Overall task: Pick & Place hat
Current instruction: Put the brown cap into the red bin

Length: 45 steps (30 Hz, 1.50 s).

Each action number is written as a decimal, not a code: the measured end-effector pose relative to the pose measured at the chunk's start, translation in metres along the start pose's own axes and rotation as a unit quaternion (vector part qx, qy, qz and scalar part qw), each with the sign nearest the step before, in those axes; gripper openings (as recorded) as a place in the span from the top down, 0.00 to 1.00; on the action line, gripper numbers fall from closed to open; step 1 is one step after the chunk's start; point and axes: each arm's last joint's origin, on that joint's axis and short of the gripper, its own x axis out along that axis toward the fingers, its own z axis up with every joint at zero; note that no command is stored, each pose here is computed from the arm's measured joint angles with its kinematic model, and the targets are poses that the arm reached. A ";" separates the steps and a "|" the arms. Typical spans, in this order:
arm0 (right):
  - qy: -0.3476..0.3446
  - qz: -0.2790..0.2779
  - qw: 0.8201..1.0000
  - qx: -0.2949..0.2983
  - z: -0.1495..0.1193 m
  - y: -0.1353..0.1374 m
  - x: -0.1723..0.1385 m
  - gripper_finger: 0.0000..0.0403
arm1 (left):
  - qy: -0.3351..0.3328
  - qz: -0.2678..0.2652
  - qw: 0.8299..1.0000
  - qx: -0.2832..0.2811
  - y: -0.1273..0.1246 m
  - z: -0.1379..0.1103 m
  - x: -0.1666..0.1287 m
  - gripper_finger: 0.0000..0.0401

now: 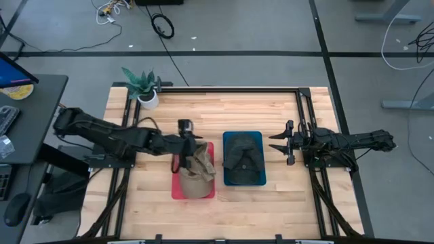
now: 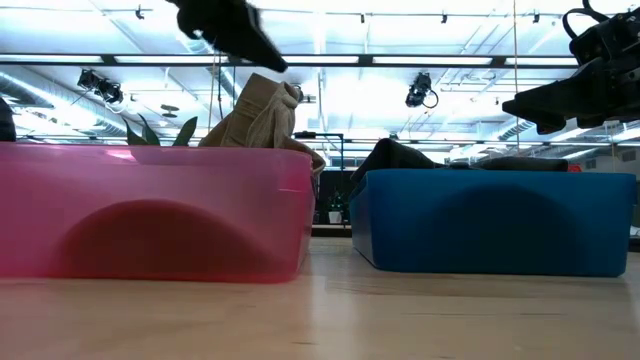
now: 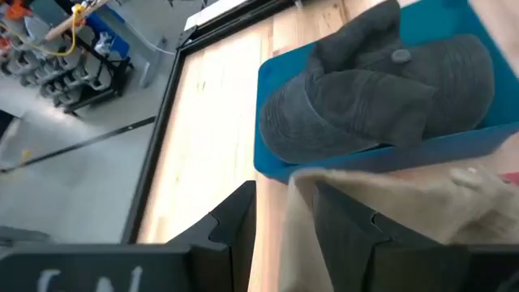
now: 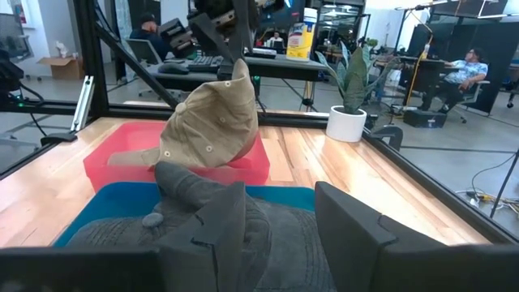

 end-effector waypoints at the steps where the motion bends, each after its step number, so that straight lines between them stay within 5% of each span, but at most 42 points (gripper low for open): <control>1: 0.000 0.000 1.000 0.000 0.000 0.000 0.000 0.61 | 0.005 0.003 1.000 0.010 -0.001 0.006 0.003 0.69; 7: 0.000 0.000 1.000 0.000 0.000 0.000 0.000 0.61 | 0.034 0.020 0.999 0.030 -0.003 0.032 0.013 0.69; 16: 0.000 0.000 1.000 0.000 0.000 0.000 0.000 0.61 | 0.132 -0.021 0.991 0.004 0.005 0.039 0.011 0.69; 31: -0.003 0.000 1.000 0.000 0.001 0.000 0.000 0.61 | 0.206 -0.037 0.978 -0.026 0.013 0.011 0.034 0.69; 38: -0.003 0.000 1.000 0.000 0.001 0.000 0.000 0.61 | 0.183 -0.050 0.982 0.005 0.002 0.017 0.029 0.95; 45: -0.003 0.000 1.000 0.000 0.001 0.000 0.000 0.61 | 0.168 0.026 0.985 0.036 -0.010 0.023 0.019 0.98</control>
